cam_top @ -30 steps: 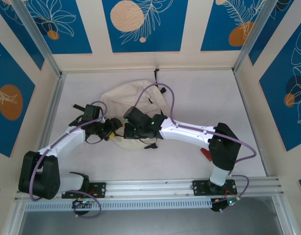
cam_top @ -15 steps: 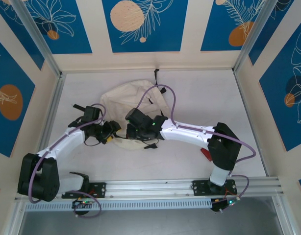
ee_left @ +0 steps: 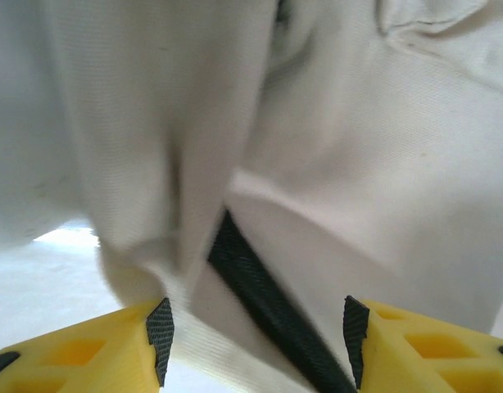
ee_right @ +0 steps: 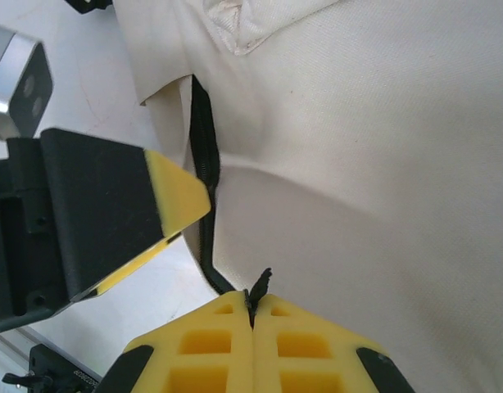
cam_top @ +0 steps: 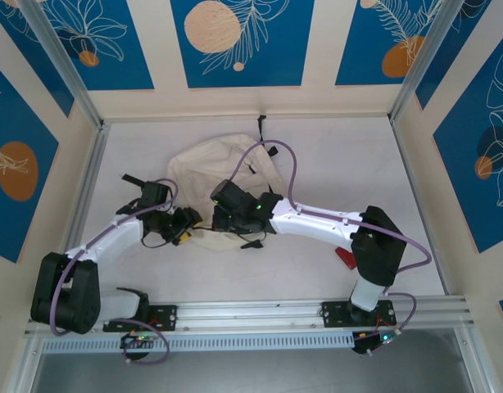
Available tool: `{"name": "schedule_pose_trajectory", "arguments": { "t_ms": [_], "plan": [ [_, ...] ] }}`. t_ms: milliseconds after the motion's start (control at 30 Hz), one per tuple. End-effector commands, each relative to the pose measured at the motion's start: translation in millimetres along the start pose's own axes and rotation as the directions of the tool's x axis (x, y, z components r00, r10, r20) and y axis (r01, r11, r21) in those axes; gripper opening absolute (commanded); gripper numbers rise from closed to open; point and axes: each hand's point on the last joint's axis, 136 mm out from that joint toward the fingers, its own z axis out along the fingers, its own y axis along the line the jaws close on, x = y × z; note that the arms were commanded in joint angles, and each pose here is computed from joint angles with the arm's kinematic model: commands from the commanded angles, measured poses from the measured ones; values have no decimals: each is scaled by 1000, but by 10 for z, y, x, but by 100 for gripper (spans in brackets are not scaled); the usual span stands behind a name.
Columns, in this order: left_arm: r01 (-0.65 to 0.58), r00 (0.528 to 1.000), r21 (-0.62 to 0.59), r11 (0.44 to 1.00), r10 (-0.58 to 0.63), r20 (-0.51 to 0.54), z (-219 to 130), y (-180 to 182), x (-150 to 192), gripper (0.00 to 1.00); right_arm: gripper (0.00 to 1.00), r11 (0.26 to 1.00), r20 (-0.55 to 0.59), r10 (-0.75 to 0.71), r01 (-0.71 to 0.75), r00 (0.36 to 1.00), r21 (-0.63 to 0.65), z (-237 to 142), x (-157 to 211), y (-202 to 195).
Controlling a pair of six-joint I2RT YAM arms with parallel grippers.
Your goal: Pack the student bag
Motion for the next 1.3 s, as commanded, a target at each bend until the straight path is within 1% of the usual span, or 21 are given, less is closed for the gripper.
{"name": "schedule_pose_trajectory", "arguments": {
  "t_ms": [0,100,167,267,400,433,467,500,567,667,767,900,1000,1167,1267],
  "plan": [
    [-22,998,-65,998,26,65,-179,62,-51,59,0,1000,42,19,-19,999,6,-154,-66,3],
    [-12,999,-15,1000,13,39,-137,-15,-19,58,0,1000,37,19,-18,999,-8,-136,-68,30],
    [-8,1000,41,999,8,9,-77,-99,3,55,0,999,28,17,-16,999,-29,-131,-63,71],
    [1,1000,101,995,1,-21,-16,-210,6,48,0,999,13,21,-20,1000,-45,-126,-39,94],
    [9,1000,114,993,-6,-25,35,-248,-15,40,0,998,10,24,-24,1000,-50,-180,-16,98],
    [9,1000,110,994,-6,-27,50,-243,-17,36,0,999,11,23,-22,1000,-40,-196,-6,81],
    [9,1000,106,994,-6,-28,69,-236,-22,30,0,999,14,20,-20,1000,-29,-234,4,62],
    [7,1000,97,995,-4,-27,90,-217,-26,23,0,1000,21,19,-19,1000,-5,-273,10,18],
    [-6,1000,61,998,7,-13,110,-158,-61,14,0,998,31,23,-25,999,64,-352,41,-100],
    [-29,1000,9,1000,29,10,129,-85,-120,6,0,975,47,58,-67,997,214,-472,89,-412],
    [-46,998,-28,999,47,34,128,-45,-179,0,0,915,84,91,-117,992,387,-618,128,-794],
    [-58,997,-69,996,62,54,122,8,-232,0,0,822,142,125,-183,982,540,-814,183,-1189],
    [-65,996,-89,994,71,60,125,40,-256,0,0,775,182,132,-216,974,594,-932,176,-1351],
    [-75,994,-110,991,83,68,125,73,-276,0,0,736,222,128,-242,967,632,-1038,112,-1481],
    [-82,993,-112,990,90,73,113,64,-289,0,0,744,228,117,-237,967,624,-1049,57,-1479]
  ]
}}
